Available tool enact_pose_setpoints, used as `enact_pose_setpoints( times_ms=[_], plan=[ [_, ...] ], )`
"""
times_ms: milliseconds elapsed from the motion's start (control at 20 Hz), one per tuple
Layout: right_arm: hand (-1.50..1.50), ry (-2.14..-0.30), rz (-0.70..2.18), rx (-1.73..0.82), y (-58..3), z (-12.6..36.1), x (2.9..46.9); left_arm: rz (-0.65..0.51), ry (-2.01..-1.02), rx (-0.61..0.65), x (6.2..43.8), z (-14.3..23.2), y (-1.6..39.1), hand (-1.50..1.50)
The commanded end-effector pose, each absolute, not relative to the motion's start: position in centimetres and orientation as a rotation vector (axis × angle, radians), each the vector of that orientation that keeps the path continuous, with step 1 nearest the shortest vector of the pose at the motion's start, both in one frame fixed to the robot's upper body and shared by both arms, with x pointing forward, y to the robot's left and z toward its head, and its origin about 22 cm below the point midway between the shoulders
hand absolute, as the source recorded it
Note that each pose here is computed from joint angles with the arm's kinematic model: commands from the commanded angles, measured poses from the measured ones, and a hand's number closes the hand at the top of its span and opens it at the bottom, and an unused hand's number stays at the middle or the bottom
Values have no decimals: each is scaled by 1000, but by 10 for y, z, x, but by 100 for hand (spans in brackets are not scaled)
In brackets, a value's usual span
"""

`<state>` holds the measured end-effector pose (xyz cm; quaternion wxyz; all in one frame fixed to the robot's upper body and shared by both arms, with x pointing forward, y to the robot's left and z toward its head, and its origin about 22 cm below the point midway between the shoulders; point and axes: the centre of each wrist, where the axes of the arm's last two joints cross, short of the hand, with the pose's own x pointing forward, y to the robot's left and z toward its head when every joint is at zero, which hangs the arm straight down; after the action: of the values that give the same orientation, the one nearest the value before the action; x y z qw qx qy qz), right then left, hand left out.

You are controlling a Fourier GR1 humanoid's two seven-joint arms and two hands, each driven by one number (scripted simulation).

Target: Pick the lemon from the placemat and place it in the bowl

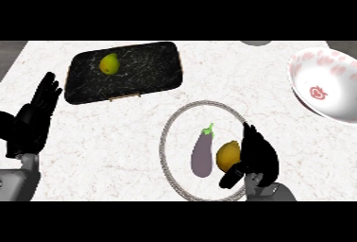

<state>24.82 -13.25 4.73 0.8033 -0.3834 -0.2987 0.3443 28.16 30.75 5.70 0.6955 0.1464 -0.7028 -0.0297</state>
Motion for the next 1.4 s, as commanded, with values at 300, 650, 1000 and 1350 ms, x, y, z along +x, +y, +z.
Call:
enact_pose_setpoints(
  times_ms=[300, 650, 1000, 1350],
  plan=[
    [150, -484, 637, -796, -135, 20, 271, -65, -1568, 311, 280, 46, 315, 0],
    [150, -596, 659, -781, -145, 15, 282, -64, -1572, 342, 278, 68, 301, 0],
    [150, -623, 644, -870, -119, 4, 275, -56, -1572, 333, 286, 57, 302, 0],
    [150, -742, 745, -969, -160, 47, 361, -105, -1584, 315, 282, 58, 305, 0]
  ],
)
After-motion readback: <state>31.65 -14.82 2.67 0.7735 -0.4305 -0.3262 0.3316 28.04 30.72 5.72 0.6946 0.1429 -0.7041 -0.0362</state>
